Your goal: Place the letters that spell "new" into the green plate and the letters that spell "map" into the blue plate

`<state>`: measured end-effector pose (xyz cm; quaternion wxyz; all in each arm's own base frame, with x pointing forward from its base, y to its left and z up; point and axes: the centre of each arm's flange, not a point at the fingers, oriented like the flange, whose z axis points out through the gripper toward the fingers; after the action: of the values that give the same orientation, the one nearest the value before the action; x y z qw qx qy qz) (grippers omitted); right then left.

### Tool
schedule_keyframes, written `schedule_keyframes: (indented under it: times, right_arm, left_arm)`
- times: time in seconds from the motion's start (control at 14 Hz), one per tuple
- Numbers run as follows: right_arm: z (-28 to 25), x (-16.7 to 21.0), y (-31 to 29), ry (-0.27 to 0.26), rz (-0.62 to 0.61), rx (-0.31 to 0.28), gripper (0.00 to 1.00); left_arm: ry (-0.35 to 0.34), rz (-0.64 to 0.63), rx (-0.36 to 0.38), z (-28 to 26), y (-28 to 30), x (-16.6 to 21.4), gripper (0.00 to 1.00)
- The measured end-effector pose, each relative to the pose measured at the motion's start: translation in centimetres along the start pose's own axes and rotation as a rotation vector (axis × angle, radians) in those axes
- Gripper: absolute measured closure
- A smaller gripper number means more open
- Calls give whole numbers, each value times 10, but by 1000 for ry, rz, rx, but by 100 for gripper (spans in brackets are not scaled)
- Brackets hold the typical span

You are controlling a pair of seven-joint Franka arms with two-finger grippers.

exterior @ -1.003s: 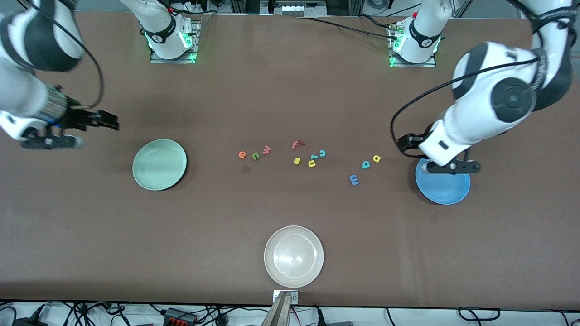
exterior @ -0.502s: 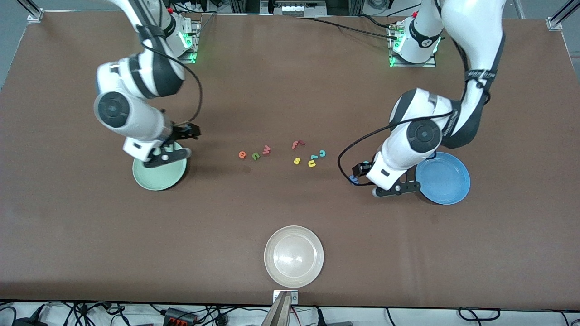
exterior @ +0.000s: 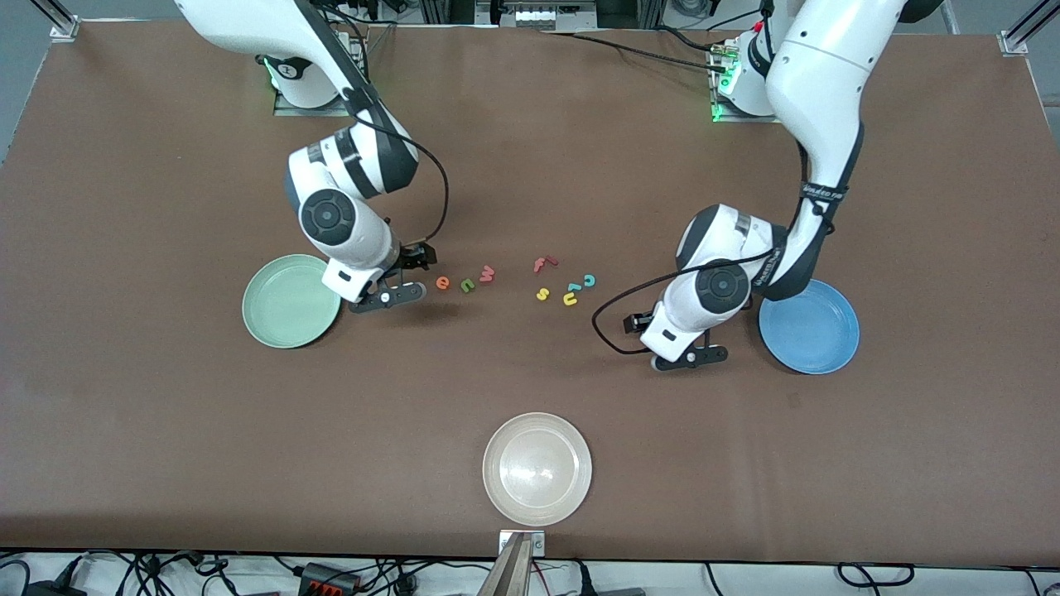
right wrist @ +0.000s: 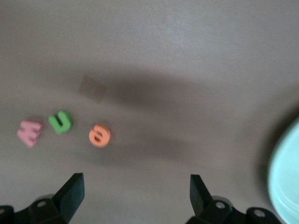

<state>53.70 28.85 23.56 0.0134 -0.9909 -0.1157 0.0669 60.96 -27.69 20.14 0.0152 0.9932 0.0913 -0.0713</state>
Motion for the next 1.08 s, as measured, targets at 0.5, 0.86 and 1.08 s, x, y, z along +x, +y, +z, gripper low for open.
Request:
schedule_keyframes:
  times: [0.5, 0.86, 1.08]
  right_arm:
    - [34, -1, -38, 8, 56, -8, 7]
    - [47, -2, -46, 9, 71, -11, 16]
    - [50, 0, -44, 7, 76, -13, 30]
  left_arm:
    - [6, 13, -4, 24, 3, 1, 41]
    - [7, 16, -5, 29, 2, 2, 65]
    - [12, 6, -2, 26, -4, 7, 73]
